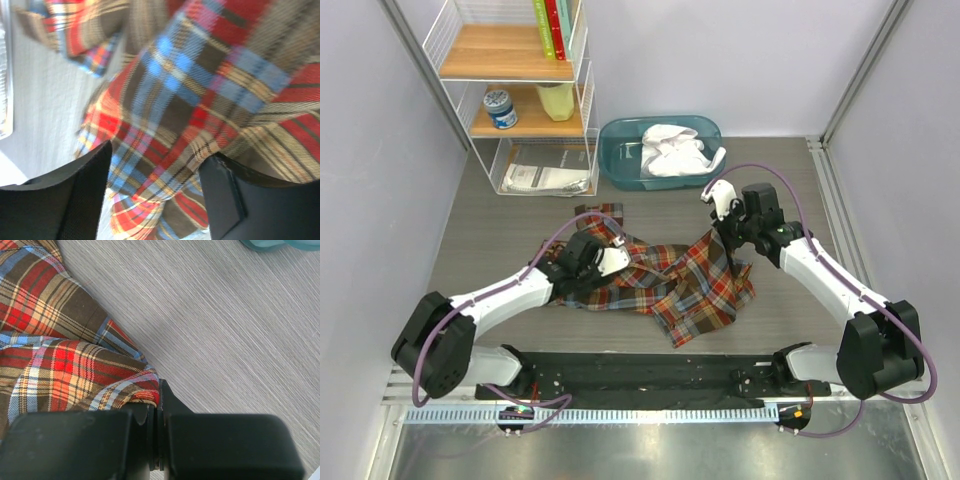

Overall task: Fold and stack the long sleeve shirts
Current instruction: Flatten the shirt out

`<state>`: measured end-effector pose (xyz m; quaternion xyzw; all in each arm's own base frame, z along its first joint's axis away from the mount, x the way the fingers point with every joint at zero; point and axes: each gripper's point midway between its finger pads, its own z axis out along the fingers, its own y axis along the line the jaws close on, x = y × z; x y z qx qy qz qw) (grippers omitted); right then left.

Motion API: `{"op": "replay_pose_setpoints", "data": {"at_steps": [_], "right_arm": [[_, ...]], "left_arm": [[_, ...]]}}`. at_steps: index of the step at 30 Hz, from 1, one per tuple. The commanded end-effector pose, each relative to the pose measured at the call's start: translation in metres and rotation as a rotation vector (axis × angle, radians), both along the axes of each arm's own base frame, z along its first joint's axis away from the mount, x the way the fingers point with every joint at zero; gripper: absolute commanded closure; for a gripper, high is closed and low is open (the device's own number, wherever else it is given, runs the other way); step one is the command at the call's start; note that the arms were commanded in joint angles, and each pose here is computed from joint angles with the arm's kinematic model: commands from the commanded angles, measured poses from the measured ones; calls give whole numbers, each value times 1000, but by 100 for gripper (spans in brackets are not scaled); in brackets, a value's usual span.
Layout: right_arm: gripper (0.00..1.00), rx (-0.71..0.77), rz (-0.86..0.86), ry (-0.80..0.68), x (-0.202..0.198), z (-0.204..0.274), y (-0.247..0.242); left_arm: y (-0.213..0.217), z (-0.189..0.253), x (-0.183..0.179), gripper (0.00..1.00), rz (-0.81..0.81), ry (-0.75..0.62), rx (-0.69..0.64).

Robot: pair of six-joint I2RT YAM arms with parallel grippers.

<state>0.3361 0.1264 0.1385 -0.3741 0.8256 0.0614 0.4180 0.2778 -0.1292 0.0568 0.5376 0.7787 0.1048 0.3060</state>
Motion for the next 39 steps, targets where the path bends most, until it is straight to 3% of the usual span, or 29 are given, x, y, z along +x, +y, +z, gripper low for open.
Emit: {"op": "replay_pose_setpoints", "data": {"at_steps": [1, 11, 15, 27, 29, 32, 33, 34, 36, 37, 39], "right_arm": [[99, 23, -11, -64, 9, 25, -1], [99, 36, -5, -59, 9, 25, 0], [99, 36, -2, -71, 9, 29, -1], [99, 26, 2, -68, 8, 25, -4], [99, 30, 1, -67, 9, 25, -4], [99, 30, -3, -67, 11, 26, -6], [99, 32, -7, -67, 11, 26, -6], [99, 33, -10, -70, 12, 28, -7], [99, 34, -12, -78, 12, 30, -8], [99, 32, -20, -85, 14, 33, -10], [99, 37, -33, -109, 19, 41, -13]], "left_arm": [[3, 34, 26, 34, 91, -187, -42], [5, 46, 21, 71, 58, -183, -46], [0, 39, 25, 75, 52, -150, -56], [-1, 18, 35, 55, 44, -79, -78], [1, 11, 33, 48, 37, -67, -66], [5, 4, 33, 46, 26, -62, -50], [9, 4, 36, 50, 32, -62, -51], [11, 7, 38, 62, 38, -66, -59], [16, 16, 45, 74, 62, -69, -104], [17, 27, 48, 85, 67, -68, -125], [28, 45, 55, 96, 101, -80, -166]]}}
